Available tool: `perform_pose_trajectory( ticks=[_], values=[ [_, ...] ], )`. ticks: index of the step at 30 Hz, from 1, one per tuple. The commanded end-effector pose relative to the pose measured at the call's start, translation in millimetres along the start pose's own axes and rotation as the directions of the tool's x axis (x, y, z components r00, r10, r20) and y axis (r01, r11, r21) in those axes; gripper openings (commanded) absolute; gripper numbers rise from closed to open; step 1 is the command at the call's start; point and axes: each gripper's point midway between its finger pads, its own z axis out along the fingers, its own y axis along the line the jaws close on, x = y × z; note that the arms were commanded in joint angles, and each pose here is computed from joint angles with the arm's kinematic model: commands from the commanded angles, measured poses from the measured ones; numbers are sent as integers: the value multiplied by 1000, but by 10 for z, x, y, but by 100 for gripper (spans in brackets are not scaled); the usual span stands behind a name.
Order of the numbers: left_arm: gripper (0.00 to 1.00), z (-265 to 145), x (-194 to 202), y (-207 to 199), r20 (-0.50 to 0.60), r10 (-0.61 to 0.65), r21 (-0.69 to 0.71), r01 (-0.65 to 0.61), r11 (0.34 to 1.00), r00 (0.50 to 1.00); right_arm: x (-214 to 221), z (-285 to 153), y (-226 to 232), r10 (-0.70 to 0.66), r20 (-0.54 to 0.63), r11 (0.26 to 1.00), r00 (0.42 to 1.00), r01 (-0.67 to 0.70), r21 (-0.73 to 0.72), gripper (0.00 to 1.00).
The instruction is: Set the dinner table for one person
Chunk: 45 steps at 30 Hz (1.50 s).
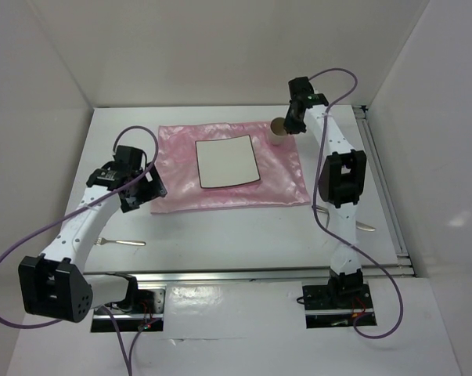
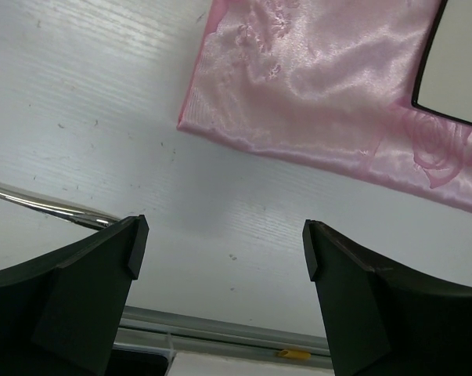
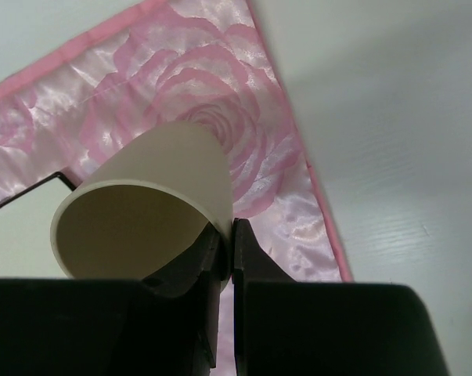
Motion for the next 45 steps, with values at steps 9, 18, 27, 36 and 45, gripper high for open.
perform_pose_trajectory(
  ticks=[9,18,27,36,45],
  values=[
    [100,39,50,103,-2,-72,-38,72,997,997,-211,209,162,0,72,997,997,5,-80,57],
    [100,118,113,174,-22,-68,-76,66,995,997,-639,-388,316,15,197,986,980,19,-168,99],
    [100,140,114,188,-23,-76,-89,73,993,997,-965,-1321,187,35,342,967,939,55,-249,99],
    [100,116,95,155,-8,-125,-62,124,990,992,-222,-1721,-465,65,273,984,960,-15,-180,99],
    [100,171,99,124,-32,-85,-54,83,995,996,1064,-1019,-1734,288,-24,958,957,-287,24,72]
  ],
)
